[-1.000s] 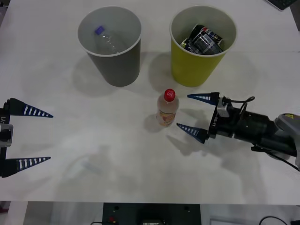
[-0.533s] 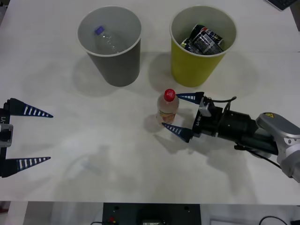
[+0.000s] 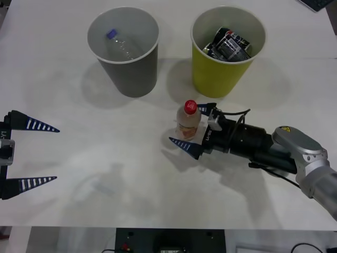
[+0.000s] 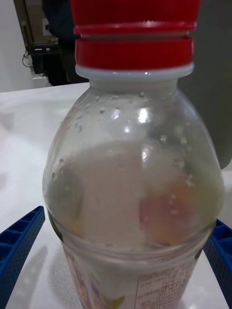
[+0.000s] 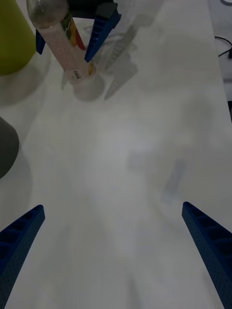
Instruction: Put the can into the green bin and the plastic bottle into the gray bin
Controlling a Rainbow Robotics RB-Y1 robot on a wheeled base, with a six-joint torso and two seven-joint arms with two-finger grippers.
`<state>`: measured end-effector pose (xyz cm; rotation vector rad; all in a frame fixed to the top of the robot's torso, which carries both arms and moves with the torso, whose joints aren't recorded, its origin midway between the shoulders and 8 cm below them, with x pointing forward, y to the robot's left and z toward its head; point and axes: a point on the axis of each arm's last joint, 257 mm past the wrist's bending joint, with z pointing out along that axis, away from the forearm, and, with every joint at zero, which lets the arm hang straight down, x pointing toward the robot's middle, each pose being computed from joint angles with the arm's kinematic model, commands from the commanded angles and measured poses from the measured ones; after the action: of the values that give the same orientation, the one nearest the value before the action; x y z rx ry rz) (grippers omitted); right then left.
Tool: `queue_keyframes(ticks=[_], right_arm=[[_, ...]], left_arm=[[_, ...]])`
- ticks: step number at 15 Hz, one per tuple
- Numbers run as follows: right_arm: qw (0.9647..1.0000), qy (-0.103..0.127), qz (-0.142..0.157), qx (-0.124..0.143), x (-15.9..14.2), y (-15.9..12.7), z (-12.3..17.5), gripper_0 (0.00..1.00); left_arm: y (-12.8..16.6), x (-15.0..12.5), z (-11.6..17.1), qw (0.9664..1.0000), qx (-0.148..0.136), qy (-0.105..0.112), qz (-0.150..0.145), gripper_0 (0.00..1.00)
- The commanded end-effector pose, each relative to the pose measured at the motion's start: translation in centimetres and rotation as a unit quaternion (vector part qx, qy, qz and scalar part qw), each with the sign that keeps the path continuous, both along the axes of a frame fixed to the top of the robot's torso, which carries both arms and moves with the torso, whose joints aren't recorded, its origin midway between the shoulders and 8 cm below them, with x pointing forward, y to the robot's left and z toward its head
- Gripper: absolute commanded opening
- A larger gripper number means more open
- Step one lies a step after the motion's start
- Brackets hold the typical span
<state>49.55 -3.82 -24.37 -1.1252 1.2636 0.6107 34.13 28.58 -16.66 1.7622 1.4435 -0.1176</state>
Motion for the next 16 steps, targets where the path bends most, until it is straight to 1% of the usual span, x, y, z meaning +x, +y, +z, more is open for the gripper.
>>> queue_keyframes(ticks=[1,2,3,8,13,14,15,16], right_arm=[[1.0000,-0.006,0.002,-0.003,-0.1,0.1,0.0,0.62],[1.0000,-0.006,0.002,-0.004,-0.1,0.1,-0.1,0.21],[1.0000,-0.006,0.002,-0.003,-0.1,0.1,0.0,0.00],[1.0000,-0.003,0.002,-0.003,-0.2,0.1,-0.1,0.00],[0.9999,-0.002,0.006,-0.008,-0.2,-1.0,0.1,0.00],[0.9999,-0.004,0.010,-0.012,-0.3,-1.4,0.4,0.00],[0.9997,-0.002,0.014,-0.019,-0.5,-1.6,0.5,0.00],[0.9994,0.009,0.019,-0.028,-0.7,-2.0,0.5,0.00]], left_arm=[[0.0,0.0,0.0,1.0000,0.000,0.000,0.000,0.98],[0.0,0.0,0.0,1.0000,0.000,0.000,0.000,0.98],[0.0,0.0,0.0,1.0000,0.000,0.000,0.000,0.98],[0.0,0.0,0.0,1.0000,0.000,0.000,0.000,0.98],[0.0,0.0,0.0,1.0000,0.000,0.000,0.000,0.98],[0.0,0.0,0.0,1.0000,0.000,0.000,0.000,0.98],[0.0,0.0,0.0,1.0000,0.000,0.000,0.000,0.98],[0.0,0.0,0.0,1.0000,0.000,0.000,0.000,0.98]])
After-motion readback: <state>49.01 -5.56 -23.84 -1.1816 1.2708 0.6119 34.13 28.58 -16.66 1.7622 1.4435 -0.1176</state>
